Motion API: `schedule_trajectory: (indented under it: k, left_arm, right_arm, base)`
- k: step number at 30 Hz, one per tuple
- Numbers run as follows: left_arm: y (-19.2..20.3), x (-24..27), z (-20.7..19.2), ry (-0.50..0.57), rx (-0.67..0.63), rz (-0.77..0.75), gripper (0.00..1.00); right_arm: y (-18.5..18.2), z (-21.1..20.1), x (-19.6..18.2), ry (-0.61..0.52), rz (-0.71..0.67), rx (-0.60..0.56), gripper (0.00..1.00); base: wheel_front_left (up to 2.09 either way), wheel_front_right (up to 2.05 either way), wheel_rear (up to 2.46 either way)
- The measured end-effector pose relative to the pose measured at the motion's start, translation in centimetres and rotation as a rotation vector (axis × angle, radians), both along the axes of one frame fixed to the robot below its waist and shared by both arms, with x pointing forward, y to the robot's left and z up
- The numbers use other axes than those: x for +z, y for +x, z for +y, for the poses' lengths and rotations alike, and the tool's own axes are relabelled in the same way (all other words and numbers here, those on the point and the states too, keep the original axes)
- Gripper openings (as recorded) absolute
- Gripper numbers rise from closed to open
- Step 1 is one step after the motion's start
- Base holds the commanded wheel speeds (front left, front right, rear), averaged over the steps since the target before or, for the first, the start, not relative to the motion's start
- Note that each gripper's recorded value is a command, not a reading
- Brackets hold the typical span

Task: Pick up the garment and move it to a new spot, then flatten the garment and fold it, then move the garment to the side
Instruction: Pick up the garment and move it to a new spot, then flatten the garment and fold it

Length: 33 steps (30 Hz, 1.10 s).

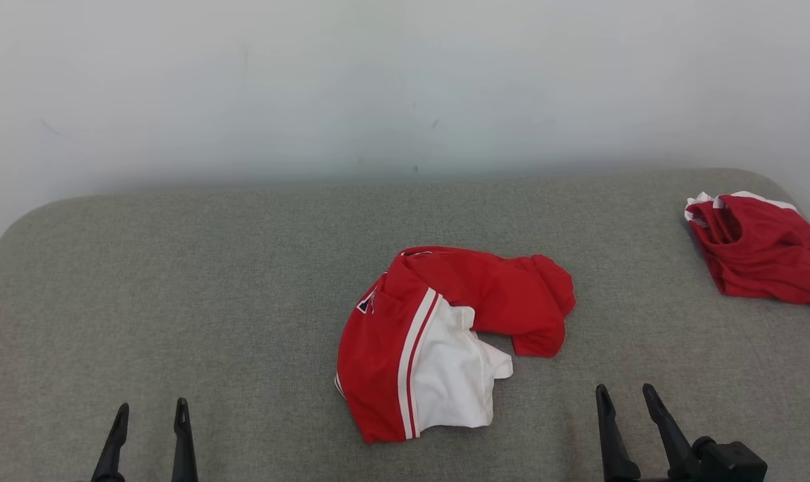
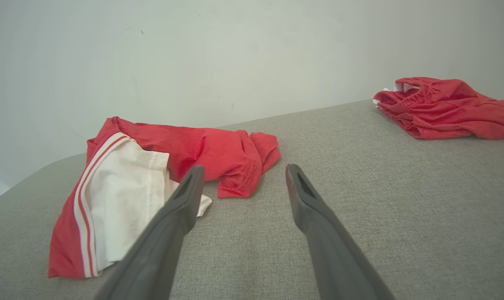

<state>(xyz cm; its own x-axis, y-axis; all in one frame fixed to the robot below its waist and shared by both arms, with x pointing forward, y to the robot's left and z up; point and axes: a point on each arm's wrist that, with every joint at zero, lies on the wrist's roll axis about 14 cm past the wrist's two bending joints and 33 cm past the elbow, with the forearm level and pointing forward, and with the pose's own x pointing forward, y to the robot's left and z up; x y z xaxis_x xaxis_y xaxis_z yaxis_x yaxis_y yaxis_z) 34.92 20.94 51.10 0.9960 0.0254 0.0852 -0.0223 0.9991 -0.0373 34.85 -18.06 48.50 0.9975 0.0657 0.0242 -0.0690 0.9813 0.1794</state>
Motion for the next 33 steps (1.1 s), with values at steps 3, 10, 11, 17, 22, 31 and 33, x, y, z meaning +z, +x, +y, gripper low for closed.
schedule_trajectory:
  k: [3, 10, 11, 17, 22, 31, 33]
  left_arm:
    - [-0.03, -0.06, 0.09, -0.001, 0.003, 0.001, 1.0]
    - [-0.24, -0.39, 0.18, -0.004, 0.006, 0.009, 1.0]
    - [-0.25, -0.42, 0.2, -0.004, 0.008, 0.009, 1.0]
    - [-0.27, -0.53, 0.16, -0.003, 0.003, 0.011, 1.0]
    - [-0.28, -0.63, 0.13, -0.003, 0.004, 0.013, 1.0]
    - [-0.34, -0.69, 0.34, -0.001, 0.007, 0.014, 1.0]
    - [-0.36, -0.67, 0.33, -0.002, 0.008, 0.013, 1.0]
  right_arm:
    - [0.0, -0.02, -0.09, 0.0, 0.003, -0.001, 1.0]
    - [0.02, 0.02, -0.19, 0.0, 0.006, 0.001, 1.0]
    - [0.02, 0.01, -0.2, -0.001, 0.006, 0.001, 1.0]
    - [0.01, 0.02, -0.24, -0.001, 0.008, 0.002, 1.0]
    - [-0.02, -0.01, -0.28, -0.002, 0.009, 0.001, 1.0]
    - [-0.06, -0.08, -0.25, -0.003, 0.008, 0.0, 1.0]
    - [-0.07, -0.09, -0.25, -0.004, 0.008, 0.0, 1.0]
  base:
    - [0.0, 0.0, 0.0]
    - [0.0, 0.0, 0.0]
    - [0.0, 0.0, 0.0]
    - [0.0, 0.0, 0.0]
    - [0.0, 0.0, 0.0]
    - [0.0, 0.0, 0.0]
    - [0.0, 0.0, 0.0]
